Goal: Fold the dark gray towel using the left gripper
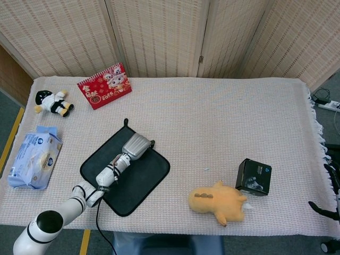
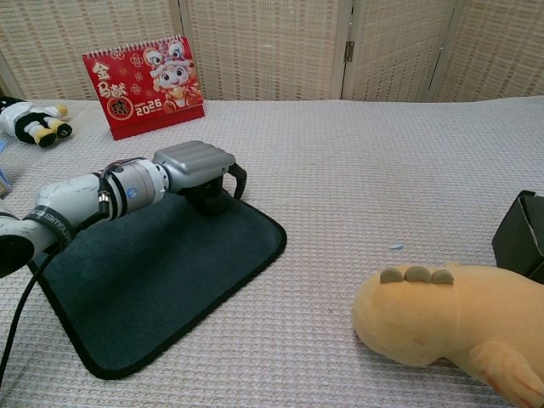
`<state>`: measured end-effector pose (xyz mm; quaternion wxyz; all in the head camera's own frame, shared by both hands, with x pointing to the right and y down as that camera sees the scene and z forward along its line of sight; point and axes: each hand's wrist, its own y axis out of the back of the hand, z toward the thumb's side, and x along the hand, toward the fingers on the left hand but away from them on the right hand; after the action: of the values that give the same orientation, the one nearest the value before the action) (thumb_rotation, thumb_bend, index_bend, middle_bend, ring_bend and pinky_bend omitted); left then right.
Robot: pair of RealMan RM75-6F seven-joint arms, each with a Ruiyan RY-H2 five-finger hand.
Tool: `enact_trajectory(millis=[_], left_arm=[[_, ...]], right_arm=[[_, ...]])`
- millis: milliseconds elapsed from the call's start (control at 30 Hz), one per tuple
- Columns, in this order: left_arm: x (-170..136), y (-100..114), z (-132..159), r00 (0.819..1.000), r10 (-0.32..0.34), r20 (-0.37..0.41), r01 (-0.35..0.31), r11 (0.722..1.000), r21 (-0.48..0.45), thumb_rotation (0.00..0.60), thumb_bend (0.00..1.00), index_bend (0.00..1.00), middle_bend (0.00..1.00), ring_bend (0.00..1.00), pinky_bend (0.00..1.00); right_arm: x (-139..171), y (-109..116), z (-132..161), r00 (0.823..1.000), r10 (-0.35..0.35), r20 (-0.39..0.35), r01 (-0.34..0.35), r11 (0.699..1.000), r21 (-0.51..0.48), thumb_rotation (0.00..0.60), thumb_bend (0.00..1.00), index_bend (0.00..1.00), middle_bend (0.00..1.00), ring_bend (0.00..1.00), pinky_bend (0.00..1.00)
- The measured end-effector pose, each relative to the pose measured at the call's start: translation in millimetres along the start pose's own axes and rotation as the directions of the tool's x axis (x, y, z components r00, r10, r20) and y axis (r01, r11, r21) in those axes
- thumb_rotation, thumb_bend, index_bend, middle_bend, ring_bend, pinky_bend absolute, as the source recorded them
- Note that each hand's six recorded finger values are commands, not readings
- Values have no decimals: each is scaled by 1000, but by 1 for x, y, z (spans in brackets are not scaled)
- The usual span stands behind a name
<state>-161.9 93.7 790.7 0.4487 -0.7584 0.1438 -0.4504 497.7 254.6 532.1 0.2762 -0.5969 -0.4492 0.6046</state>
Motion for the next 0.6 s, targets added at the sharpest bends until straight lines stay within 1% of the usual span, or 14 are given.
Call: enact_trajectory(millis=[67, 133, 433, 600], left_arm=[[-1, 1, 0, 1000, 12, 4, -12, 1000, 8, 600, 493, 586, 1000, 1000, 1000], [-1, 2, -1, 1000, 24, 8, -24, 1000, 18, 600, 493, 604, 1000, 1000, 1000], [-6, 5, -2, 998, 63, 22, -64, 997, 39, 600, 493, 606, 1000, 1000, 1000], [-13, 7, -2, 995, 94, 30, -94, 995, 22, 600, 493, 617, 1000, 1000, 1000]], right_arm=[[0, -1, 0, 1000, 6, -1, -6, 1000, 1, 600, 211, 0, 0, 0, 0], [0, -1, 0, 1000, 7, -1, -7, 1000, 1, 600, 210, 0, 0, 0, 0], [0, -2, 2, 1000, 9, -7, -9, 1000, 4, 600, 211, 0, 0, 0, 0], [1, -2, 4, 1000, 11, -13, -11, 1000, 5, 600, 211, 0, 0, 0, 0]])
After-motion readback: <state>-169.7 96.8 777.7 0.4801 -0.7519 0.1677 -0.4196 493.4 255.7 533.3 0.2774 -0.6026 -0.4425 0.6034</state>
